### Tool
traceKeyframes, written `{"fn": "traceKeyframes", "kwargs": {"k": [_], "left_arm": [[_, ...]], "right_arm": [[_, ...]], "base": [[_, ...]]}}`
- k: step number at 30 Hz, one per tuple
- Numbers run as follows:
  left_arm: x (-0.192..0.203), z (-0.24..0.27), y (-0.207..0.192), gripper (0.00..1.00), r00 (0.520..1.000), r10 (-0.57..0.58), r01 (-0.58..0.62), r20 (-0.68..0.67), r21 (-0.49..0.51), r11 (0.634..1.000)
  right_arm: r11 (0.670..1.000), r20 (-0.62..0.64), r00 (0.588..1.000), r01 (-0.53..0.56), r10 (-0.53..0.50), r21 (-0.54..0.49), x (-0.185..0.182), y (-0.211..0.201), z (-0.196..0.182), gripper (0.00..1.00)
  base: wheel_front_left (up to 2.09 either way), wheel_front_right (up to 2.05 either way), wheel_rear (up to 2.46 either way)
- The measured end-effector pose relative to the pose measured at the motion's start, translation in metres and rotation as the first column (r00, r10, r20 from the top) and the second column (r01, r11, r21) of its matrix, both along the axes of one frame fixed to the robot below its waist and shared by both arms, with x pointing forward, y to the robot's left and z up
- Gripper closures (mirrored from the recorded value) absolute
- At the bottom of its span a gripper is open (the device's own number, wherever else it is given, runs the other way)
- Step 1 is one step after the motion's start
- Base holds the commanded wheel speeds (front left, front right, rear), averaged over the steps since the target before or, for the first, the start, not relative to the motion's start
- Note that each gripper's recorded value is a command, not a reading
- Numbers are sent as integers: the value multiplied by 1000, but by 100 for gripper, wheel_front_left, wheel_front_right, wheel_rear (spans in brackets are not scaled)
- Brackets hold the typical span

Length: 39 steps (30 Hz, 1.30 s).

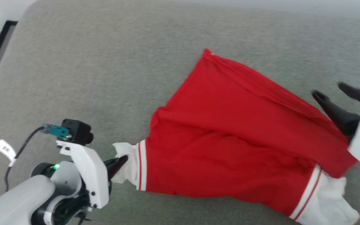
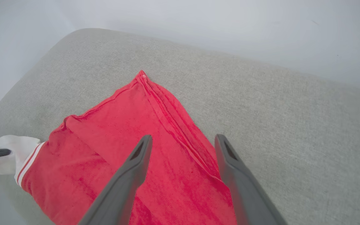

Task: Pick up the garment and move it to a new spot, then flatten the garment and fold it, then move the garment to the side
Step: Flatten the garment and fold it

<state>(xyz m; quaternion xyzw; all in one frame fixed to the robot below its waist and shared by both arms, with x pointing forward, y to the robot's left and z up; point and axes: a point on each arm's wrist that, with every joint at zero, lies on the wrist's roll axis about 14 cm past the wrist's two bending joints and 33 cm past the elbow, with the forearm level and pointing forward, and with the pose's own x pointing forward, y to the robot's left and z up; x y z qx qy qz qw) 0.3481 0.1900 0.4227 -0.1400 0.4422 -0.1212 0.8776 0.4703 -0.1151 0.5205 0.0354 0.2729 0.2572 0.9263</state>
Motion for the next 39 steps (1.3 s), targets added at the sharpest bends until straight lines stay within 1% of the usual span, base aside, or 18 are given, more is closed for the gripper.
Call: {"fn": "traceKeyframes", "kwargs": {"k": [2,4,11,16,18,23,25,28,31,33,34,36,39], "left_arm": [[-1,0,-1,100,1000,6,-6,4,-5,1000],[-2,3,0,100,1000,11,-10,16,-5,1000],[-6,4,2,100,999,24,-24,30,-2,1000],[-11,1,6,100,998,51,-51,24,-8,999],[-12,0,9,100,998,61,-61,23,-8,998],[-15,-5,16,100,996,85,-85,9,-1,996],[-16,-8,17,100,996,94,-94,2,-5,996],[-20,-14,19,100,994,107,-107,-18,-7,994],[-20,-18,23,100,992,121,-121,-27,-3,993],[-20,-20,26,100,991,128,-128,-30,1,992],[-20,-20,26,100,991,128,-128,-30,1,992],[-18,-21,27,100,991,128,-128,-31,1,992],[-16,-23,30,100,991,127,-127,-38,8,992]], "right_arm": [[999,31,998,-49,49,22,9,20,2,0],[994,48,994,-104,103,19,19,39,-1,0],[971,40,970,-240,240,2,59,98,-24,0],[946,-10,948,-319,319,-61,82,132,-53,0],[930,-40,936,-353,351,-101,87,142,-67,0],[885,-157,906,-420,394,-200,95,154,-110,0],[870,-199,893,-442,404,-216,96,159,-125,0],[836,-255,867,-486,427,-255,95,163,-144,0],[821,-324,845,-510,425,-256,93,165,-158,0],[825,-362,836,-512,413,-239,93,165,-162,0],[825,-362,836,-512,413,-239,93,165,-162,0],[816,-386,827,-521,409,-249,92,163,-163,100],[810,-379,823,-531,423,-248,91,164,-159,100]], "base": [[0,0,0],[0,0,0],[0,0,0],[0,0,0],[0,0,0],[0,0,0],[0,0,0],[0,0,0],[0,0,0],[0,0,0],[0,0,0],[0,0,0],[0,0,0]]}}
